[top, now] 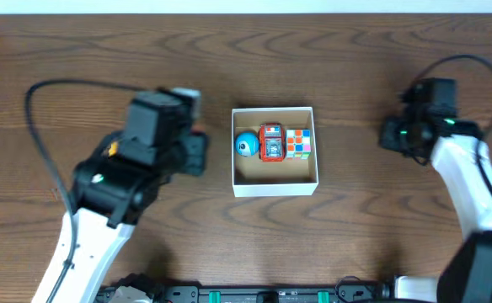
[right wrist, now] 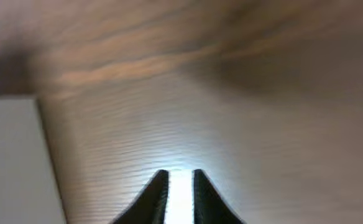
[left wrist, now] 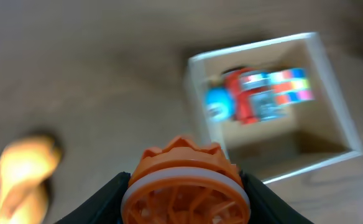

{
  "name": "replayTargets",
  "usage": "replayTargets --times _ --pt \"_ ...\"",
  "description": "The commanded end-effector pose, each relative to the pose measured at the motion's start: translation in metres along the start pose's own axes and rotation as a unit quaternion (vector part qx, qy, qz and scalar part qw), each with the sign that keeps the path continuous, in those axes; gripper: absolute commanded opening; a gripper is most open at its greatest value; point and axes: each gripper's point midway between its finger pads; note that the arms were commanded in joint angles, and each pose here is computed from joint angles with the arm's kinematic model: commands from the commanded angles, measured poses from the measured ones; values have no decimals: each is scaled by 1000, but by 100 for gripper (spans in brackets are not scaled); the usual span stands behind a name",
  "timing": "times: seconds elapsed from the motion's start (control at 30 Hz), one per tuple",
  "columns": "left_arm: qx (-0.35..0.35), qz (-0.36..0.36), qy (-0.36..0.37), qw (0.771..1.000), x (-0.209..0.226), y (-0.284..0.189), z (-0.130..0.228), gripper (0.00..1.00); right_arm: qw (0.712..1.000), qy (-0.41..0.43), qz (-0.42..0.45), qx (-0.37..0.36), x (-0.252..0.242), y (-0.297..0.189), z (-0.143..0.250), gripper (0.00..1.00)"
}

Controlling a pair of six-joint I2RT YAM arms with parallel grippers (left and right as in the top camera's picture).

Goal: Pack container
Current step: 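Lift the orange toy with the left gripper and carry it over the box, then lower the orange toy into the box front corner and open the left gripper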

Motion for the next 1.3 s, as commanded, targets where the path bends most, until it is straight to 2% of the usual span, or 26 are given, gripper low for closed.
replayTargets --times 0.0,0.1,0.23,0.33,0.67,0.97,1.27 --pt "6 30 89 996 -32 17 -13 6 995 60 45 -69 -28 -38 -26 24" --pt "17 43 119 992 -48 43 -17 6 993 74 48 -84 -37 -56 -26 24" --pt "41 116 146 982 -80 80 -12 6 992 78 49 -90 -40 -70 -22 24" --pt "55 142 165 974 -96 101 -7 6 992 78 51 -82 -41 -69 -18 24" --pt "82 184 281 938 -148 138 23 6 993 78 53 -73 -41 -68 -14 24" --pt "134 187 287 930 -153 171 52 6 993 77 53 -70 -41 -68 -13 23" --pt "146 189 291 927 -157 191 62 6 993 77 54 -69 -41 -68 -12 23"
Point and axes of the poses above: each gripper's point midway between its finger pads, its own y axis out along the fingers, its own x axis along the line the jaws close on, z = x × y, and after that the axes turned 4 degrees about y, right-handed
